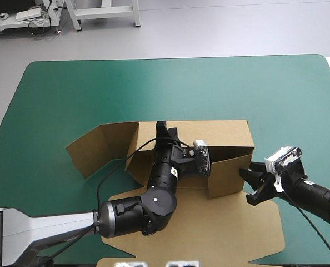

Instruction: Fold the box

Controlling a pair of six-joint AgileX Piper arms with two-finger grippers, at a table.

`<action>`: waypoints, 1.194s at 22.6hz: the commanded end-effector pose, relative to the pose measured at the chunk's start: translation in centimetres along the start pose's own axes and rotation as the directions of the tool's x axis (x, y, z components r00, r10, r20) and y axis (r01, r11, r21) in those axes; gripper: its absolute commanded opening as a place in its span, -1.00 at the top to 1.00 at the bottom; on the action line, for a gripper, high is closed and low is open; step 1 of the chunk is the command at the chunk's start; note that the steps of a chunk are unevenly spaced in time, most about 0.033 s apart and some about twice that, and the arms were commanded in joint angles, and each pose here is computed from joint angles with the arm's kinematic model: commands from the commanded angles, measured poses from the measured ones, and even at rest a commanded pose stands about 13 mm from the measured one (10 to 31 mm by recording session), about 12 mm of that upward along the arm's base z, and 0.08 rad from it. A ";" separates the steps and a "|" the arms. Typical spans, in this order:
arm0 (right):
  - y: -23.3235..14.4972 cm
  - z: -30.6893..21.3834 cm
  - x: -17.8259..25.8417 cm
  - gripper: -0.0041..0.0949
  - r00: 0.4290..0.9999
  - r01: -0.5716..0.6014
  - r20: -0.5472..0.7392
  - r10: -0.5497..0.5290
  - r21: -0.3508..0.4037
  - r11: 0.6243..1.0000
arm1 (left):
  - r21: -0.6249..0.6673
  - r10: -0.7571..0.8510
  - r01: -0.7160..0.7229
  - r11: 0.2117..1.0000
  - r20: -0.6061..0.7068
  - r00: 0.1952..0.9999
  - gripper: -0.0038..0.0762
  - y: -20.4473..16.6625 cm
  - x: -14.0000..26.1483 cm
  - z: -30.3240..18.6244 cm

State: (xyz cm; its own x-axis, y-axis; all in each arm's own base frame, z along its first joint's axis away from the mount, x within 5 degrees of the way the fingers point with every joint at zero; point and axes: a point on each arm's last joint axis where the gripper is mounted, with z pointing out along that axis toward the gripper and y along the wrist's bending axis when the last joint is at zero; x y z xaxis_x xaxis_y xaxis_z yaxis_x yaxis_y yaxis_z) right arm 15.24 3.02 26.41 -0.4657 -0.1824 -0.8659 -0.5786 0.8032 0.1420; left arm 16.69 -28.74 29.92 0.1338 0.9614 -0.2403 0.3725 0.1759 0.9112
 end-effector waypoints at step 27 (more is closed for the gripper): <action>-3.9 3.6 -0.8 0.94 0.970 -0.212 0.118 0.214 -0.024 0.977 | 0.035 -0.032 0.029 0.999 0.115 0.993 0.93 0.8 -1.0 -0.9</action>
State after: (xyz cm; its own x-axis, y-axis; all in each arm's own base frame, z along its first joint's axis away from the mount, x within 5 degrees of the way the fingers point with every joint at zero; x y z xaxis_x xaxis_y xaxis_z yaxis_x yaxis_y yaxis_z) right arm 19.88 2.19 24.24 -0.5079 0.0314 -0.8609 -0.4905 0.8110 0.3190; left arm 16.86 -28.99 29.96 0.1775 0.9605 -0.2141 0.3635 0.1382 0.9213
